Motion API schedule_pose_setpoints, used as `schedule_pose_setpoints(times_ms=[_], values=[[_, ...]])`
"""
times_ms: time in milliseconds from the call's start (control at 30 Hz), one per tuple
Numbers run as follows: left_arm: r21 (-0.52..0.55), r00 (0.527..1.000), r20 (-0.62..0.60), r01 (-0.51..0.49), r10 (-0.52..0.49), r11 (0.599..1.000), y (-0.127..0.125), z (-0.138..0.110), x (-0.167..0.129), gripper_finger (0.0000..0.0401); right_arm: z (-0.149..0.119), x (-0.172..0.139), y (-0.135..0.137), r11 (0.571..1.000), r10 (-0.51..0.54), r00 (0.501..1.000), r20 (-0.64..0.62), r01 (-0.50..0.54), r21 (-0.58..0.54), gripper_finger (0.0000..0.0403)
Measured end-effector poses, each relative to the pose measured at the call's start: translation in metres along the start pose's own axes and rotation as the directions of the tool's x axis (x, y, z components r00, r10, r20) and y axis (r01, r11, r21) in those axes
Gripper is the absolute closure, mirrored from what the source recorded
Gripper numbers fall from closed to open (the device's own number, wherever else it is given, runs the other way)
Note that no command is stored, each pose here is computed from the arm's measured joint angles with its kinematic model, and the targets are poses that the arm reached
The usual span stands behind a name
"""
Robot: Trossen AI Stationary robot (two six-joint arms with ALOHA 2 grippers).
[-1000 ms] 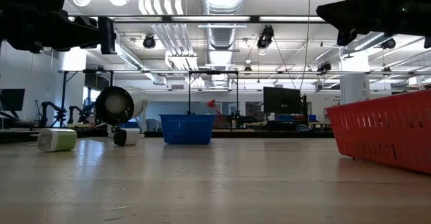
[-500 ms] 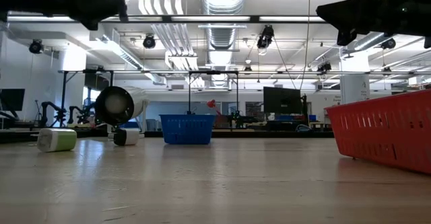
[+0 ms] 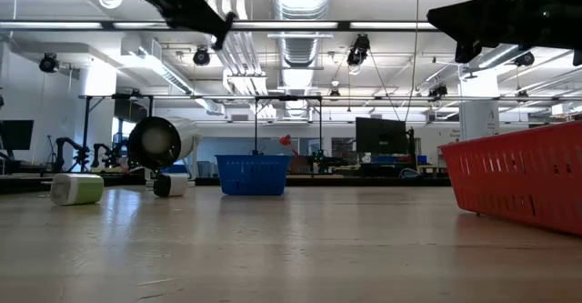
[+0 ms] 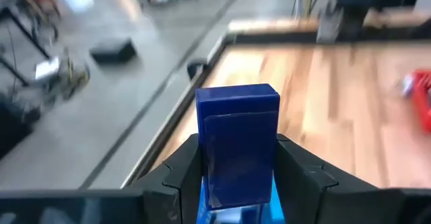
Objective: Pick & Place Office items
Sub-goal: Put the dark blue digital clock into the blue bin
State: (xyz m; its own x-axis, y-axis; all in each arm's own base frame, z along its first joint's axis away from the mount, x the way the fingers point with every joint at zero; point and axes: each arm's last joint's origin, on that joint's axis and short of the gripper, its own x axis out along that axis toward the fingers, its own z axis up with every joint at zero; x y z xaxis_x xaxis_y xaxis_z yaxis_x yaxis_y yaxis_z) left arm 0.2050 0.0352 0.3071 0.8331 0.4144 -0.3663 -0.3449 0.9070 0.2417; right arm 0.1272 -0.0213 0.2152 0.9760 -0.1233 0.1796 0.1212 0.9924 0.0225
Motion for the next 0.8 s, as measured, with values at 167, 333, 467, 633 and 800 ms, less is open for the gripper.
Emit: schedule_pose_setpoints(times_ms=[167,333,467,633,800], values=[[0.019,0.985,-0.169,0.031,-0.027,0.999,0.003,0.012,0.039,0.0256,-0.001,0.000,0.000,1.000,0.000,1.000,-0.004,0.000,0.002,0.0369],[0.002,0.958,-0.255,0.132,-0.127,0.991,0.007,0.013,0.078,0.0256,-0.001,0.000,0.000,1.000,0.000,1.000,-0.004,0.000,0.002,0.0369],[-0.034,0.928,-0.332,0.166,-0.168,0.985,0.014,0.004,0.108,0.0256,-0.001,0.000,0.000,1.000,0.000,1.000,-0.004,0.000,0.002,0.0369],[-0.062,0.880,-0.441,0.167,-0.177,0.984,0.019,-0.019,0.139,0.0256,-0.001,0.000,0.000,1.000,0.000,1.000,-0.006,0.000,0.002,0.0369],[-0.084,0.823,-0.540,0.158,-0.178,0.984,0.022,-0.044,0.159,0.0256,-0.002,0.000,0.000,1.000,0.000,1.000,-0.018,0.000,0.003,0.0369]])
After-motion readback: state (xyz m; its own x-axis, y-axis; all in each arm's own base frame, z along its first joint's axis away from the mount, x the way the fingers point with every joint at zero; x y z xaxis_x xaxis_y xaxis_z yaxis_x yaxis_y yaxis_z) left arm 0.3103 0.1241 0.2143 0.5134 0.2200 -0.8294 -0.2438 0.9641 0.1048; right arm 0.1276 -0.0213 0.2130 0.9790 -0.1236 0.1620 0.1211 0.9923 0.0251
